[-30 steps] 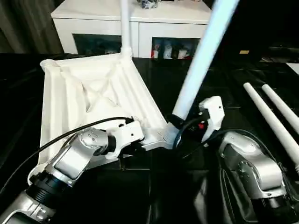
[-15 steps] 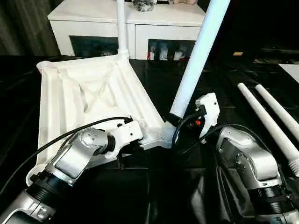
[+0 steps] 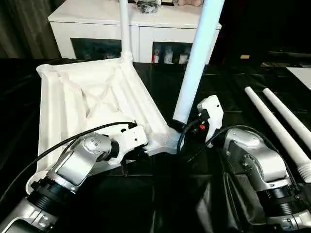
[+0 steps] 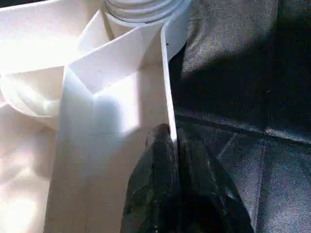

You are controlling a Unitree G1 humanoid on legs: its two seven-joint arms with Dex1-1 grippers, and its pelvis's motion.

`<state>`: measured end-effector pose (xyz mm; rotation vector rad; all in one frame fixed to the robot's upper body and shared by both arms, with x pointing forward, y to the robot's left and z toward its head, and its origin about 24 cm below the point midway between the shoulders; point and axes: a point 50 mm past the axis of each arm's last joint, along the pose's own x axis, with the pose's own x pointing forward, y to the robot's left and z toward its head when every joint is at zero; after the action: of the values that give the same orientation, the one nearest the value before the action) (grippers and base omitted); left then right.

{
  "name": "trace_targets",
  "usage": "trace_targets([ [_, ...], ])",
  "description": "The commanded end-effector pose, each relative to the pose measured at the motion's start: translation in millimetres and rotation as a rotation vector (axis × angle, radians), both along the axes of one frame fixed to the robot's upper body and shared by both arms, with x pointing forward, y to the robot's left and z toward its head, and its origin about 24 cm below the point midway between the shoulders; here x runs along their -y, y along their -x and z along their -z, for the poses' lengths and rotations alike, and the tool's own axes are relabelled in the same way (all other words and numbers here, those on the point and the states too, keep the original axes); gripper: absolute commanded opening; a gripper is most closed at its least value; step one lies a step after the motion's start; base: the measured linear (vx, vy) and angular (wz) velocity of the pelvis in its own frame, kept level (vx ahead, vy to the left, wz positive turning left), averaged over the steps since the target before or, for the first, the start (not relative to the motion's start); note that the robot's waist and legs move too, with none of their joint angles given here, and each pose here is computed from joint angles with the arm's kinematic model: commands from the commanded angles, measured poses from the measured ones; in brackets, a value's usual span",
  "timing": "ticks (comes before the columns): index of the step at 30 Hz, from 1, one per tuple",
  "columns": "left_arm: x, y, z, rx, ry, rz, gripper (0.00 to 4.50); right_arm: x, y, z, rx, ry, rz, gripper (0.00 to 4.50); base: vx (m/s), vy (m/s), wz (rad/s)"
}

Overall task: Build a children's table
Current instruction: Rotate leg to tighten

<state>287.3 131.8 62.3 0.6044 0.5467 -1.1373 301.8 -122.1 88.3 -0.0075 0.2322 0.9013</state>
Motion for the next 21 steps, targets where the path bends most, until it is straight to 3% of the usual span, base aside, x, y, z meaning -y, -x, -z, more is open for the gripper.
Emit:
trace_targets([
  [1,8.0,0.0,-6.6,0.029,0.009,0.050,0.00,5.5,16.5,56.1,-0.248,0.129,0.006,1.83,0.000,0.000,0.00],
  [12,6.2,2.0,-6.1,0.016,0.024,0.045,0.00,12.8,19.8,72.9,-0.280,0.119,0.120,1.83,0.000,0.000,0.00],
  [21,5.6,2.0,-6.6,0.009,0.029,0.049,0.00,10.4,16.3,74.9,-0.274,0.138,0.140,1.82,0.000,0.000,0.00],
])
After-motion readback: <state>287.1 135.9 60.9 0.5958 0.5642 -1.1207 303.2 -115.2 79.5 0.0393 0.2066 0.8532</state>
